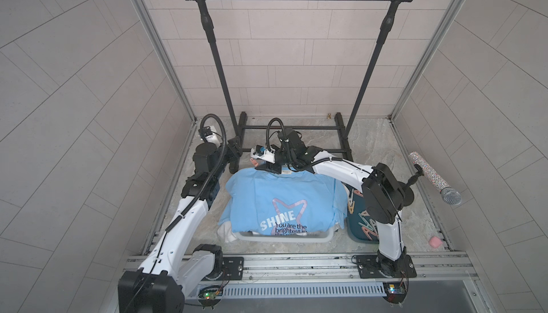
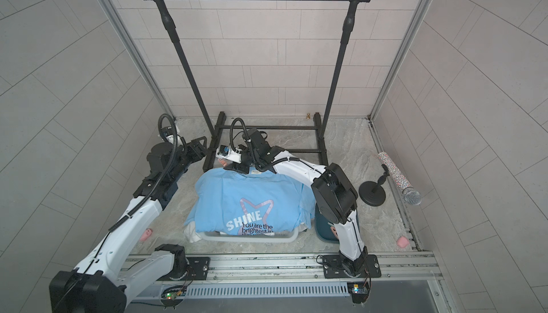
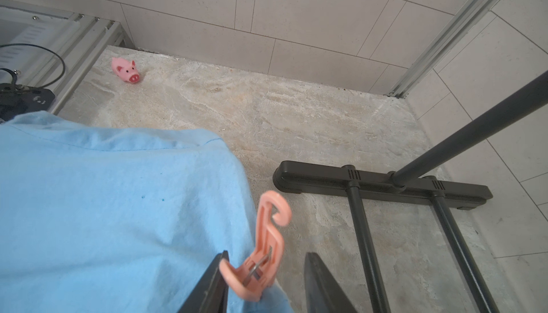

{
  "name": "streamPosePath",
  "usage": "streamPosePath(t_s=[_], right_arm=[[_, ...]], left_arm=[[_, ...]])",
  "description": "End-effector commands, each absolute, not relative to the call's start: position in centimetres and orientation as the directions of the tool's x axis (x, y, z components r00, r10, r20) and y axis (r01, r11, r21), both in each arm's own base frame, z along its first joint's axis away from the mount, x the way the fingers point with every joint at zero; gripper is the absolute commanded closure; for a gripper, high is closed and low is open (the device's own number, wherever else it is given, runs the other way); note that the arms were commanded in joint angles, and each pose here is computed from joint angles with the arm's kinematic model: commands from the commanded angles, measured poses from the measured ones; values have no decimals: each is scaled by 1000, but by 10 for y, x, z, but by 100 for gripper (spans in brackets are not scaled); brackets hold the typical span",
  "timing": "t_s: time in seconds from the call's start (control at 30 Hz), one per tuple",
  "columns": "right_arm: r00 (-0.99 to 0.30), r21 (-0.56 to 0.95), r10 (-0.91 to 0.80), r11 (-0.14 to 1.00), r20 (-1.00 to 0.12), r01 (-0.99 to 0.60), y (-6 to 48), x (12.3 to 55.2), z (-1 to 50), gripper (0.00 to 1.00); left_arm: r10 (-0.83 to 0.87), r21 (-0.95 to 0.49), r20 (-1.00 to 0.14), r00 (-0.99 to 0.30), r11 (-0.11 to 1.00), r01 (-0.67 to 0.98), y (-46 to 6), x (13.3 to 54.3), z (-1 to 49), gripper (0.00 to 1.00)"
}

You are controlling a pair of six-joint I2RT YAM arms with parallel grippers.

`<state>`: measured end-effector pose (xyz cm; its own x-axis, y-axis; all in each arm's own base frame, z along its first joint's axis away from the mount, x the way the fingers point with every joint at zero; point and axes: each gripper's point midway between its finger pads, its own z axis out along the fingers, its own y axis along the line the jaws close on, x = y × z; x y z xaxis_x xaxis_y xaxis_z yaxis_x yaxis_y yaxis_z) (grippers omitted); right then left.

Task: Use clothespins to secure the t-shirt on both sides of the hanger
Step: Clamp the T-shirt on the hanger.

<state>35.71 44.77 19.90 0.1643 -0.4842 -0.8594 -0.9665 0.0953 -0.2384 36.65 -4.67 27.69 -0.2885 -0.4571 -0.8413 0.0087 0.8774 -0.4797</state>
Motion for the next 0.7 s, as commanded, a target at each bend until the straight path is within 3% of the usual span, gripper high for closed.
streamPosePath(t_s=[0.0, 0.5, 0.67], right_arm=[[181, -257, -429, 125, -885, -958, 446, 353, 234, 54], [125, -143, -359, 22, -925, -990, 461, 339, 227, 39], [101, -116, -336, 26, -937, -993, 469, 345, 227, 38]], left_arm=[[-450, -482, -846, -287, 875, 46, -52, 368, 279, 28], [-400, -452, -848, -349, 888, 81, -61, 368, 276, 28], [-399, -453, -847, -351, 888, 82, -61, 368, 275, 28]])
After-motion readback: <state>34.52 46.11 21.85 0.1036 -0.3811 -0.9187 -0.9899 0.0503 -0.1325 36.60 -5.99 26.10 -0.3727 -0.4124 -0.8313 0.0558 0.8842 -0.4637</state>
